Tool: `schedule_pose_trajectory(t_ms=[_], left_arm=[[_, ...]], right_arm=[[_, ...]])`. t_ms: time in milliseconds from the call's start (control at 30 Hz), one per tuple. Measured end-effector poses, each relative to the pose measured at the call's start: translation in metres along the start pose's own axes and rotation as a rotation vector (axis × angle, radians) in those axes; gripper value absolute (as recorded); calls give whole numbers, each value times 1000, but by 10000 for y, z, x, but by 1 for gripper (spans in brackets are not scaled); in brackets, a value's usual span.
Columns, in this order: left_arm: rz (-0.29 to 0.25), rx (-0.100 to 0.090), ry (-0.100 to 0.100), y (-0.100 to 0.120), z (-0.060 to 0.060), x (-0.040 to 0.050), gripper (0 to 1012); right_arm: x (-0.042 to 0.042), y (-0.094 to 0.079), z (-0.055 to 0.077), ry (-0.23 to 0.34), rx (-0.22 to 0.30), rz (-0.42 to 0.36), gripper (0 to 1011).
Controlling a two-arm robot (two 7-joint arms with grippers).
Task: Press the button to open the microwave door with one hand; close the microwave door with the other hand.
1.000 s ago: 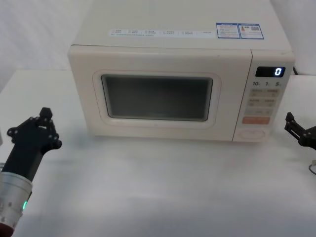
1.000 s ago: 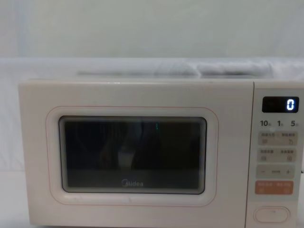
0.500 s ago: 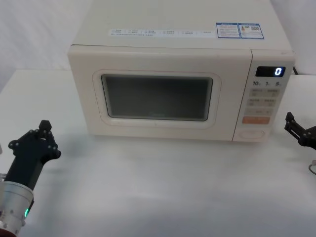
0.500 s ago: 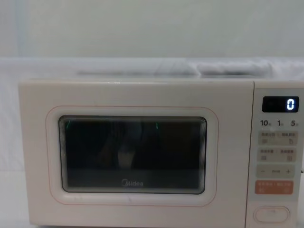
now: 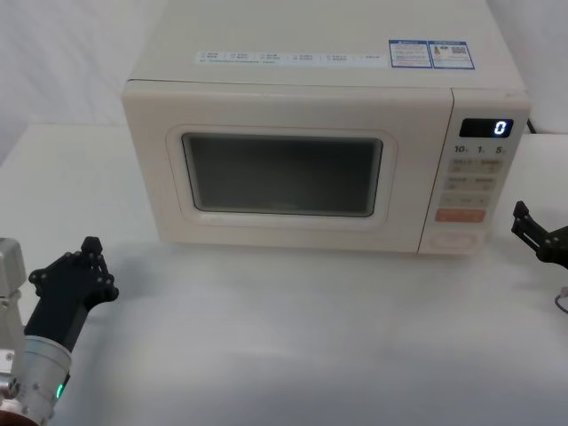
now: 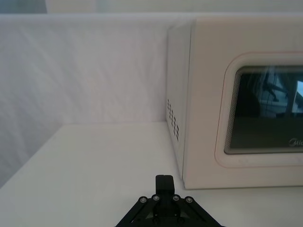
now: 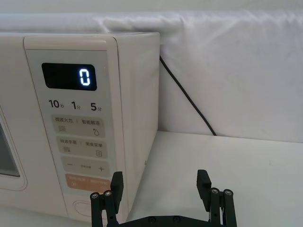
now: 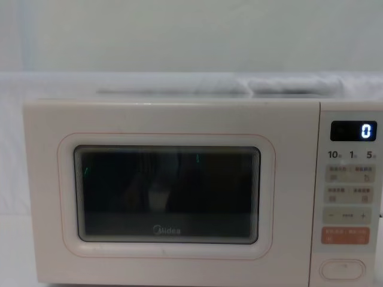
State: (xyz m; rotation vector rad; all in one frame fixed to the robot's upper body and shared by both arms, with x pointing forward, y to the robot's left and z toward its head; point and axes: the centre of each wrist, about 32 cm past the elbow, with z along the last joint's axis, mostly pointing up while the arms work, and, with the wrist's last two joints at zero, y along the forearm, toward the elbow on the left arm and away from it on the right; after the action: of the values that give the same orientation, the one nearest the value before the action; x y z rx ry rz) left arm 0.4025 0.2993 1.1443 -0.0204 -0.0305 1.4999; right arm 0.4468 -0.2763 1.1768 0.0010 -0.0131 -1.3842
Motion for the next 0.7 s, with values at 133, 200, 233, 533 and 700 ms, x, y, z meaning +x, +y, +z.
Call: schedule_pose_trajectory(t_ms=[133,200,233,533,700], left_arm=[[11,23,-4,-10,-8,-5,0],[21,36,-8,-14,-11,-6,0],[24,41,-10,-14,-13,-5,0],[26,46,-13,-15,-15,-6,0],[25,44,-12,-14,-14,-6,60]], right_arm=[[0,0,0,0,0,0,1002],[0,0,0,0,0,0,1002],[0,0,0,0,0,0,1002],[0,0,0,0,0,0,1002],[0,0,0,0,0,0,1002]])
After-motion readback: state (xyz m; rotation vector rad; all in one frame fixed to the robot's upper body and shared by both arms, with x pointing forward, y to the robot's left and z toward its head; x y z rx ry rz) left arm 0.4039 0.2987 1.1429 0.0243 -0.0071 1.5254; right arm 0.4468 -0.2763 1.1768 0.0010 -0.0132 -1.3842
